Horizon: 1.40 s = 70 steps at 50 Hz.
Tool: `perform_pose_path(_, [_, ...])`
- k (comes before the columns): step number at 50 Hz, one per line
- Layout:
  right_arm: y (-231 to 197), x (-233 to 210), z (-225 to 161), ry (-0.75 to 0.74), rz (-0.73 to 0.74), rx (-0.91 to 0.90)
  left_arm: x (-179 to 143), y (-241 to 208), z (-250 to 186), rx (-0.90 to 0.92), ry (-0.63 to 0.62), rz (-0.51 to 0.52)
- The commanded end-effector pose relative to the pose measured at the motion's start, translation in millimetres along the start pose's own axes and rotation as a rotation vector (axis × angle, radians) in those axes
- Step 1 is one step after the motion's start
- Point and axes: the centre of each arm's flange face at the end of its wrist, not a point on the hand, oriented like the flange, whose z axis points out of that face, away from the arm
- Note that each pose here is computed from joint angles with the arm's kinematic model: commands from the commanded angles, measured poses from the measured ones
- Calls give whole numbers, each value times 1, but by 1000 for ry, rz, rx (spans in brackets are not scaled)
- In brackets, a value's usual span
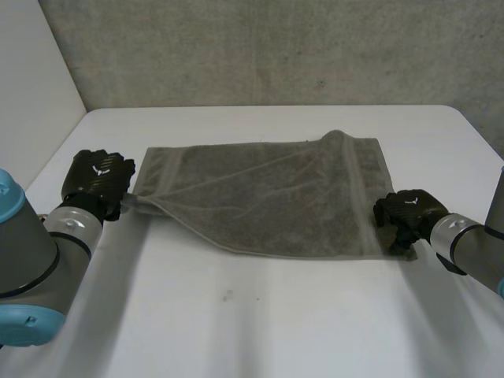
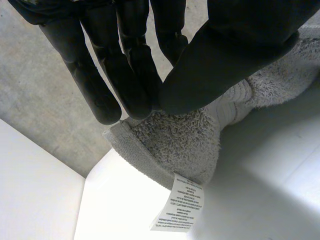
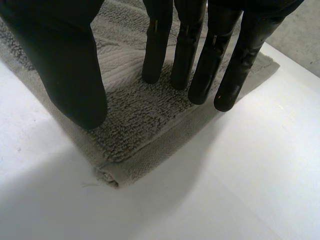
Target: Fold the laundry
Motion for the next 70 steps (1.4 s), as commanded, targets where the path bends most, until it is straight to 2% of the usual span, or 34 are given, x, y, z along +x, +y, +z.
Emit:
perform_pose_path(1, [3,-1,2,-2,-1,-10,1,2,0,-6,4,0])
perform_pose_path(70, [5,3,11,1,19,-25,2,4,1,-13,7,2])
